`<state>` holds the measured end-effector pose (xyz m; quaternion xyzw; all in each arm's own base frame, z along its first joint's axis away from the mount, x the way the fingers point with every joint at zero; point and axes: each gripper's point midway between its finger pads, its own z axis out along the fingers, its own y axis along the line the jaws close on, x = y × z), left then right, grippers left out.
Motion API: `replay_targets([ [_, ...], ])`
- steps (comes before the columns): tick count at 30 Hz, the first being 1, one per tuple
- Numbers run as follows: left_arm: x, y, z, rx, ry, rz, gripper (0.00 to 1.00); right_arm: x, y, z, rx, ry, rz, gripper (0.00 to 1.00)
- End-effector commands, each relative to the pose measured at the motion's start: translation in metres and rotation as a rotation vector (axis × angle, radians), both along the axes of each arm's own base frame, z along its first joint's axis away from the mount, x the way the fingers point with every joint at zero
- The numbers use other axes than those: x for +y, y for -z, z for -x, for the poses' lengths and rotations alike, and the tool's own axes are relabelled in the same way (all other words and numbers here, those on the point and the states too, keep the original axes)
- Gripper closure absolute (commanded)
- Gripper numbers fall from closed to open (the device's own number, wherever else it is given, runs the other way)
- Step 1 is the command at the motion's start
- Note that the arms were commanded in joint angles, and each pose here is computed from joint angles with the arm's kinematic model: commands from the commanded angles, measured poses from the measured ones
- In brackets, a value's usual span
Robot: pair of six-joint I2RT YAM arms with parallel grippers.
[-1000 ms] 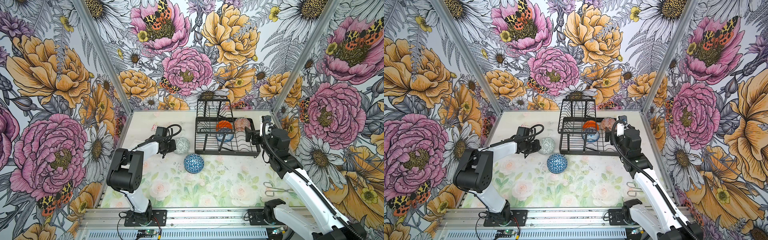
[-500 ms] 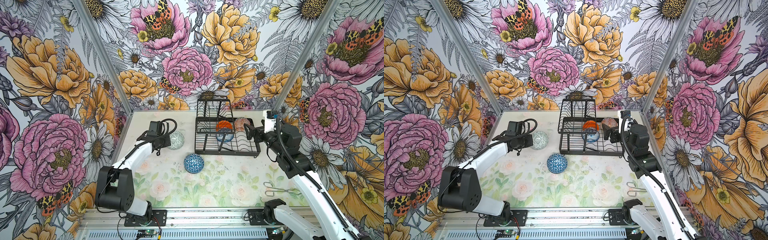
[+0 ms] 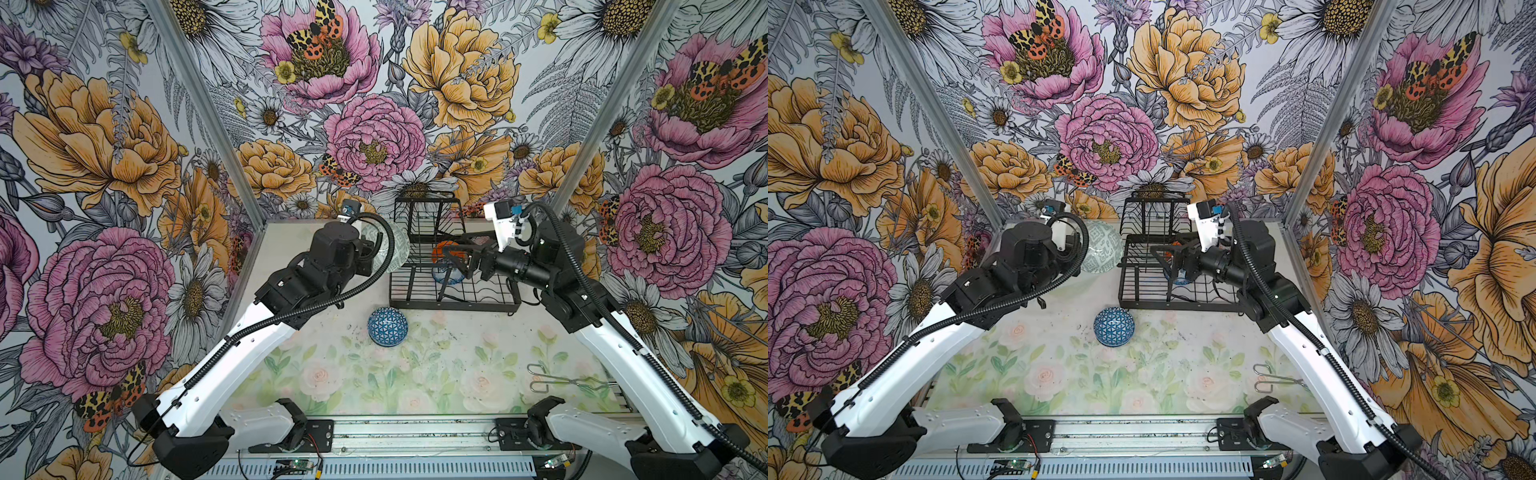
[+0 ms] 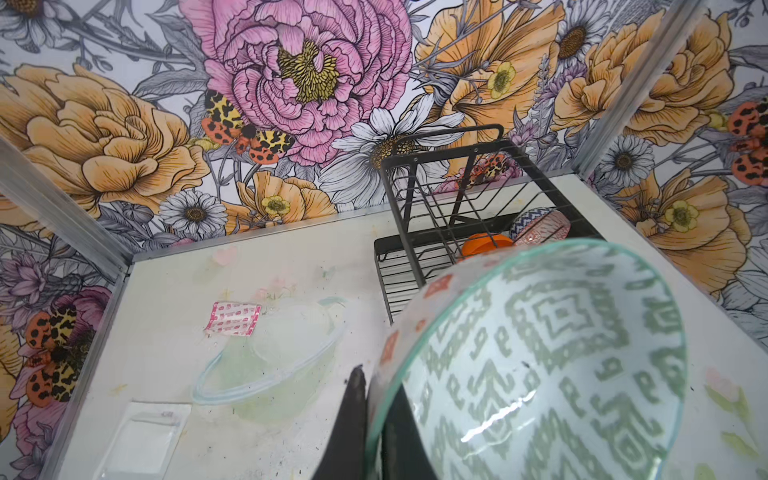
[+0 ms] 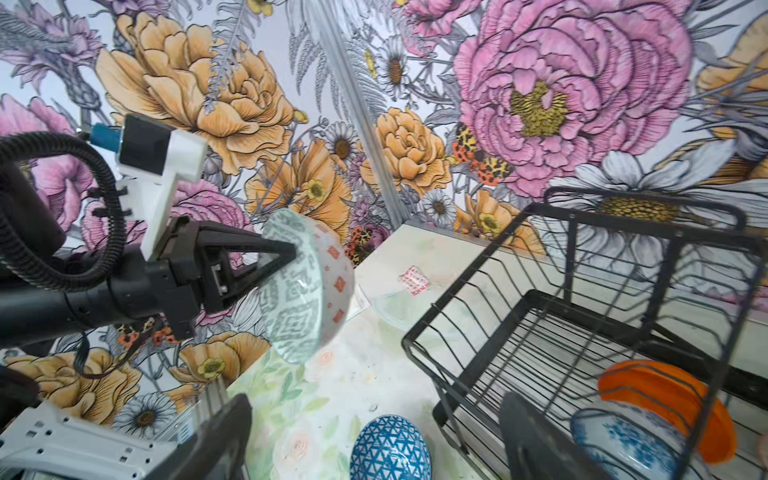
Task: Load the bowls into the dish rack
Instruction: 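Hand the pale green bowl from the left gripper to the right gripper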
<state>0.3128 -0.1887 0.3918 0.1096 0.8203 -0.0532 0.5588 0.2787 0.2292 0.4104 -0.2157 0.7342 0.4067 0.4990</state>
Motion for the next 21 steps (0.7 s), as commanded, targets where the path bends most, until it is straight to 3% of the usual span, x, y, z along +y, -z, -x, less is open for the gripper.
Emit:
replay_targets([
  [1, -0.010, -0.004, -0.004, -0.045, -0.060, -0.132, 1.00, 0.010, -0.004, -0.002, 0.050, 0.005, -0.029, 0.09],
  [9, -0.053, -0.019, 0.004, -0.095, -0.003, -0.193, 1.00, 0.018, 0.013, -0.015, 0.117, 0.055, -0.003, 0.23],
  [17, -0.068, -0.031, 0.015, -0.114, 0.046, -0.160, 1.00, 0.013, 0.035, -0.024, 0.135, 0.136, 0.100, 0.32],
  [21, -0.077, -0.036, 0.023, -0.113, 0.115, -0.110, 1.00, 0.016, 0.038, -0.027, 0.134, 0.145, 0.116, 0.45],
])
